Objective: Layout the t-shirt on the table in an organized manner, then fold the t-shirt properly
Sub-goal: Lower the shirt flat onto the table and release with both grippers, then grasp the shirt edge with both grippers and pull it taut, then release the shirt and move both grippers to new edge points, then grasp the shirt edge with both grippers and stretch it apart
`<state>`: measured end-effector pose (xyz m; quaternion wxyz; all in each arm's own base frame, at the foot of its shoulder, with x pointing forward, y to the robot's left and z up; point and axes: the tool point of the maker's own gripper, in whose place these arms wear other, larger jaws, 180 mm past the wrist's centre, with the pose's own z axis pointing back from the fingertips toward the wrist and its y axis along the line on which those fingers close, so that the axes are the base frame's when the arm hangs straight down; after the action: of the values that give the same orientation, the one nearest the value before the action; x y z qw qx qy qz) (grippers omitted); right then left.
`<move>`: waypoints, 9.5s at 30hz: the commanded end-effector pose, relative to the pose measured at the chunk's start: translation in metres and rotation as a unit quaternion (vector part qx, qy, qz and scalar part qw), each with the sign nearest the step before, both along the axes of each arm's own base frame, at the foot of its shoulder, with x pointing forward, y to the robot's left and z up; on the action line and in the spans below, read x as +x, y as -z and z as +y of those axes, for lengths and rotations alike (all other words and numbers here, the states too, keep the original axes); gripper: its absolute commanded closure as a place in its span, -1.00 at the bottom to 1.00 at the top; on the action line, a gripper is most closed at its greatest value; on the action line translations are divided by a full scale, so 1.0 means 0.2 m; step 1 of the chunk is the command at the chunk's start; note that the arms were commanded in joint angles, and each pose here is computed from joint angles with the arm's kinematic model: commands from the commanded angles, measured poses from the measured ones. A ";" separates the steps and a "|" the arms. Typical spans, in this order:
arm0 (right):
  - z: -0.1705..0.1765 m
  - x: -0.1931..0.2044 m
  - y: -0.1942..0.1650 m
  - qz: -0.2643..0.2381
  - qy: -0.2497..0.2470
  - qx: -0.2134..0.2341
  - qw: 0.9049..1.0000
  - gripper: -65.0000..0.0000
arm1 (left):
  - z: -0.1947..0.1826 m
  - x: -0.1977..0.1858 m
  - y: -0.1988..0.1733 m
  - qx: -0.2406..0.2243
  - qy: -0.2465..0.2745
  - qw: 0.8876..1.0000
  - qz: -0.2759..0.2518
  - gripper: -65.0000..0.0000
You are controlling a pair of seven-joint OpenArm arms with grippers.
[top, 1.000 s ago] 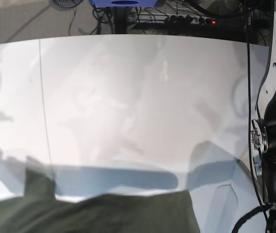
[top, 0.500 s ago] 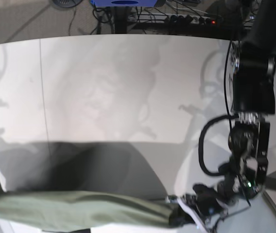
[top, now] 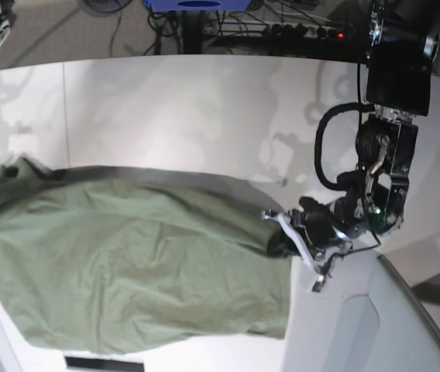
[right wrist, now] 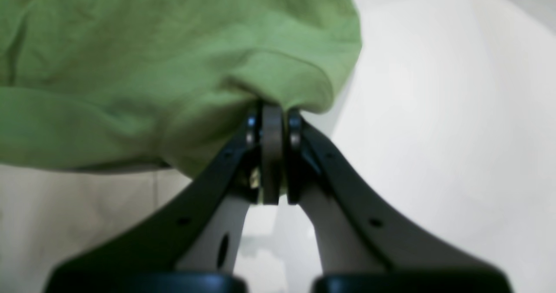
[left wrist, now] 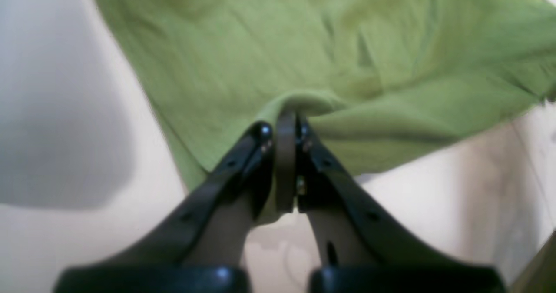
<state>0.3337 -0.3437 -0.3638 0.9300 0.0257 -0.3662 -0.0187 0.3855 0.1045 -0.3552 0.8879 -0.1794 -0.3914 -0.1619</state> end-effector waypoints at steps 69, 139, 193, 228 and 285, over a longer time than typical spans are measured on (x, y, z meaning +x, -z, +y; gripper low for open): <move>0.30 -0.44 0.68 0.150 0.040 0.092 0.984 0.96 | 0.02 -0.14 0.18 -0.053 -0.056 0.997 0.025 1.00; 0.45 -0.80 0.67 0.219 0.017 0.069 0.973 0.96 | 0.21 -0.40 0.68 -0.017 -0.084 0.994 0.073 1.00; -0.18 -0.68 0.45 0.145 0.150 0.102 0.973 0.89 | 0.67 -0.51 0.79 0.150 -0.124 0.978 0.076 1.00; 0.29 -0.22 0.63 0.157 -0.026 0.114 0.981 0.89 | 0.42 0.17 0.51 0.069 -0.153 0.986 -0.014 1.00; 0.65 -0.40 0.60 0.155 -0.113 0.070 0.979 0.82 | 0.36 -0.51 0.57 0.094 -0.108 0.990 -0.007 1.00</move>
<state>0.2409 -0.2024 -0.4924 0.9681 0.1447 -0.1984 0.0503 0.2768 0.1772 -0.4777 0.9169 -0.0452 -0.3829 -0.1029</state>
